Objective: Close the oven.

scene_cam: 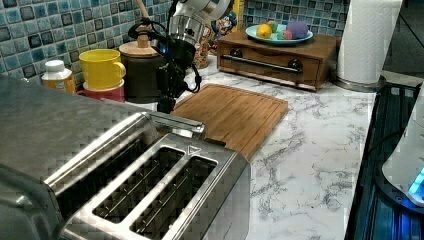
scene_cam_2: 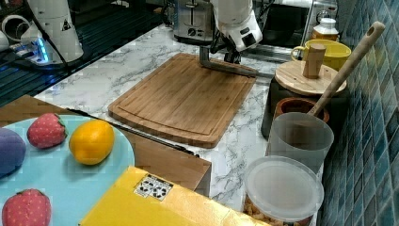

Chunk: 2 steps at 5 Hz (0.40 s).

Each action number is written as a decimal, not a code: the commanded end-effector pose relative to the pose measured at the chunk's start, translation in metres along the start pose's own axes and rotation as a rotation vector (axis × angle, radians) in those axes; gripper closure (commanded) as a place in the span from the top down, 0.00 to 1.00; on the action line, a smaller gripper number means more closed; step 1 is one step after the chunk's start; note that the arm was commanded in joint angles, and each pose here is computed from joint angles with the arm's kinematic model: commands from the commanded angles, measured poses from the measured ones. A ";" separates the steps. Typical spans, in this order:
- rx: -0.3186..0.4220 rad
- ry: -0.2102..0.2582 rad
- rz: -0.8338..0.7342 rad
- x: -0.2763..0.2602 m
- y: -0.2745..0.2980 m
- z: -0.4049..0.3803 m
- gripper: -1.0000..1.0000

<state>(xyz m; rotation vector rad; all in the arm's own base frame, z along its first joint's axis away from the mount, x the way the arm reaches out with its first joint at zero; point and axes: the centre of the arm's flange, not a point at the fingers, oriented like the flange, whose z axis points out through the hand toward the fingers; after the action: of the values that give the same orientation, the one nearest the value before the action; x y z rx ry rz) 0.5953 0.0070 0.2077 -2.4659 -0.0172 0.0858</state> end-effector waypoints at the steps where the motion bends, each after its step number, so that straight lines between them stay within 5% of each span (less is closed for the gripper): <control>1: 0.096 -0.076 -0.215 0.034 -0.155 -0.004 0.00; 2: 0.080 -0.093 -0.306 0.014 -0.204 -0.008 0.00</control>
<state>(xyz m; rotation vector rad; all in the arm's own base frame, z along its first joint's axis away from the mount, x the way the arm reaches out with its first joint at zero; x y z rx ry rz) 0.6016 0.0066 0.2105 -2.4379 -0.0470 0.1403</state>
